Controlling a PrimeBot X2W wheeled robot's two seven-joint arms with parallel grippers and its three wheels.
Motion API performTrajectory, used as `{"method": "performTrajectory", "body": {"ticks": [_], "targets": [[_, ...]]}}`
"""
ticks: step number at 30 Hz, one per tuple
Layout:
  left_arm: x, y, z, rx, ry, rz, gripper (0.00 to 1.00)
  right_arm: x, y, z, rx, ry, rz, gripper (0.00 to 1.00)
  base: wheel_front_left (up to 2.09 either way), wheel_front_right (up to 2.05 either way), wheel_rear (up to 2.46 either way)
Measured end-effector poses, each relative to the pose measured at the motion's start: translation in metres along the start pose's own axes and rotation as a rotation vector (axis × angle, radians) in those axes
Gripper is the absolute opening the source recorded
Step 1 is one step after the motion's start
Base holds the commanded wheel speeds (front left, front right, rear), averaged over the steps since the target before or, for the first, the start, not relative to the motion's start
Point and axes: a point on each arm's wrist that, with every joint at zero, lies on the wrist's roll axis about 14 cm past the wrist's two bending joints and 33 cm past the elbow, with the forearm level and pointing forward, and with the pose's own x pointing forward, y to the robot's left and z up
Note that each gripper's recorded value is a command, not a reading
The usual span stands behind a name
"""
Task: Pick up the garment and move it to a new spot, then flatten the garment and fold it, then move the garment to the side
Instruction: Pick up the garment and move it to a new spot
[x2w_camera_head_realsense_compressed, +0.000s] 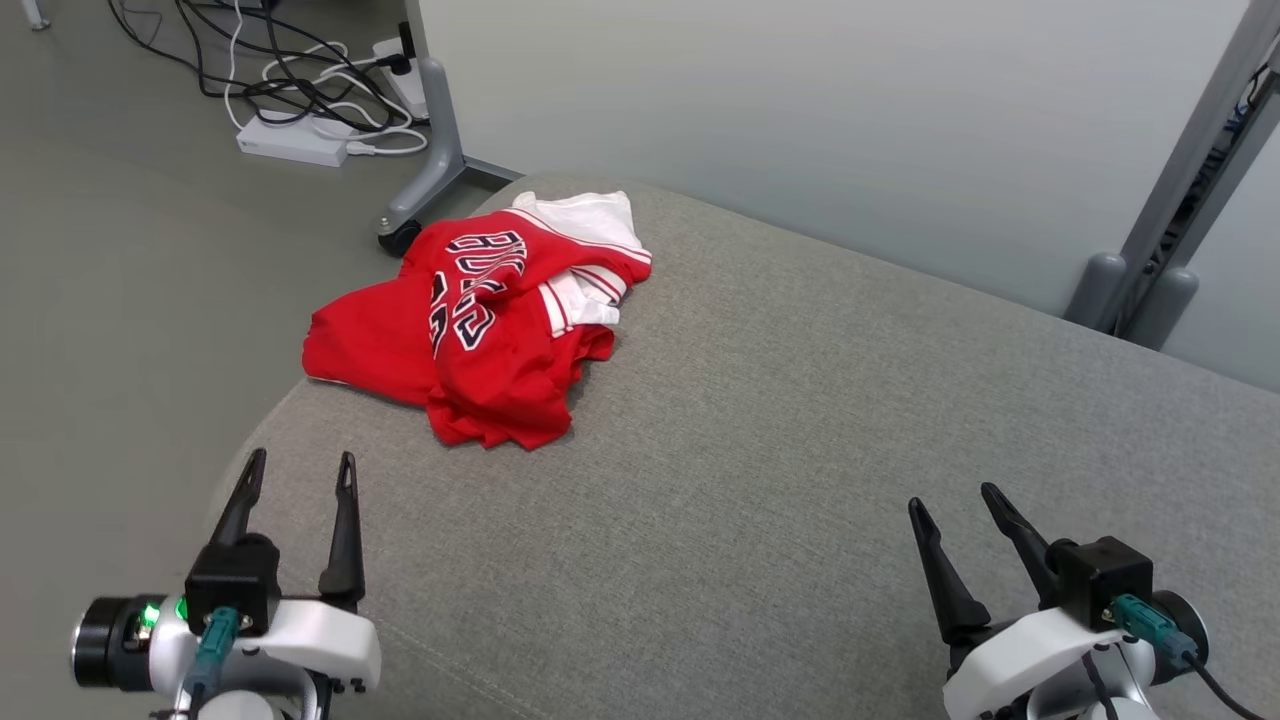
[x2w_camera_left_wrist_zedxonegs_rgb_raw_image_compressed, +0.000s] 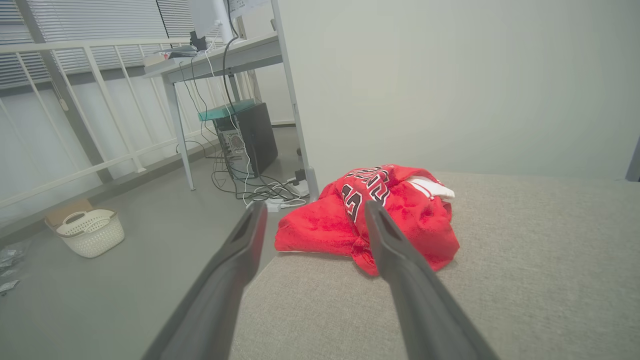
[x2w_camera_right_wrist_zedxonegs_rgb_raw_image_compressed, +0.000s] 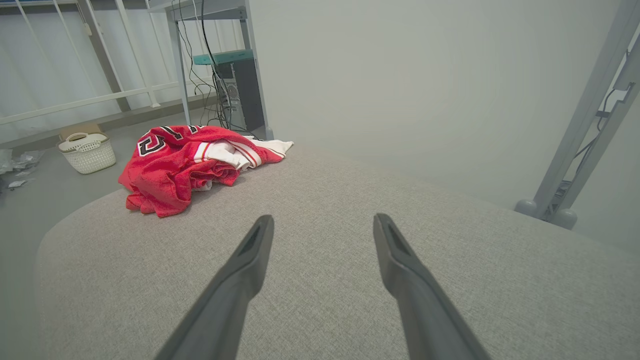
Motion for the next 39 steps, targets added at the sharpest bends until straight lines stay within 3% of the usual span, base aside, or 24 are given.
{"method": "performTrajectory", "body": {"ticks": [10,21,27,39], "targets": [[0.072,-0.035,0.06,0.007,-0.131,-0.151,1.0,-0.002,-0.021,-0.002,-0.002,0.012,-0.041,1.0,0.0,0.0,0.0],[0.176,-0.087,0.087,-0.019,-0.098,-0.281,1.0,-0.01,-0.074,-0.007,-0.003,0.023,-0.148,1.0,0.0,0.0,0.0],[0.219,-0.117,0.068,-0.034,0.034,-0.334,1.0,-0.023,-0.106,-0.017,0.007,0.045,-0.224,1.0,0.0,0.0,0.0],[0.25,-0.149,-0.011,0.107,0.439,-0.382,1.0,-0.054,-0.148,-0.032,0.012,0.087,-0.351,1.0,0.0,0.0,0.0]]}}
